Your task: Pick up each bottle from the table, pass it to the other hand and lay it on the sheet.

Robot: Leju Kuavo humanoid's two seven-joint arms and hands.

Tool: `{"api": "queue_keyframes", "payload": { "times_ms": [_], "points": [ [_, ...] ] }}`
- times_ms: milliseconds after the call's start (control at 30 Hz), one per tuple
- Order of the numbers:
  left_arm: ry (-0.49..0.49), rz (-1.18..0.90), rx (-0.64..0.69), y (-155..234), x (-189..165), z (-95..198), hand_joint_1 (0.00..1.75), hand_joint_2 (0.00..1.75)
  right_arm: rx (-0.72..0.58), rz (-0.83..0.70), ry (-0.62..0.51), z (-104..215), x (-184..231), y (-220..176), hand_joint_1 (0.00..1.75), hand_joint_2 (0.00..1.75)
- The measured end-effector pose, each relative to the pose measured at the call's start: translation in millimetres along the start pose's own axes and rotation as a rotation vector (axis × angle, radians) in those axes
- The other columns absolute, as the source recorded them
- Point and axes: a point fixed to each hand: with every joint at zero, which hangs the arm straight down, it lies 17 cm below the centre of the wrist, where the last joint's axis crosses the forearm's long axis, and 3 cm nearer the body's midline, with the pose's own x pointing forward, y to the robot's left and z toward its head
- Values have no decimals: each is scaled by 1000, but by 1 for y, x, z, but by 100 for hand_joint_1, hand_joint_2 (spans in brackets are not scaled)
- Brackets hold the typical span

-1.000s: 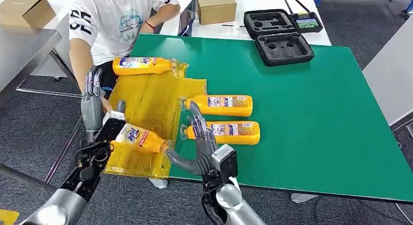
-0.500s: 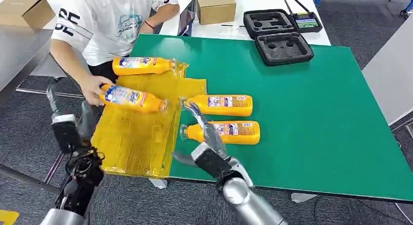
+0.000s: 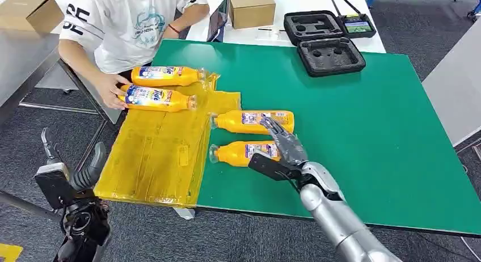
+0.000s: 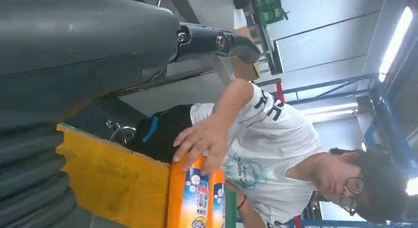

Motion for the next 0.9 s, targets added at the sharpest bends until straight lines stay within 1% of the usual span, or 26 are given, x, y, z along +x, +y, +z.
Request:
{"api": "queue_keyframes", "payload": {
  "times_ms": [133,267,533,900],
  "points": [
    [-3,4,-17,-6,2,2,0,175,53,42,40,0,-22,7,0,175],
    [-6,17,-32,-14,3,2,0,175,118,47,69,1,-36,18,0,175],
    [-4,26,-45,-20,3,2,0,175,157,48,95,3,-46,28,0,175],
    [8,39,-67,-30,-1,2,0,175,257,26,138,7,-63,43,0,175]
  ]
}}
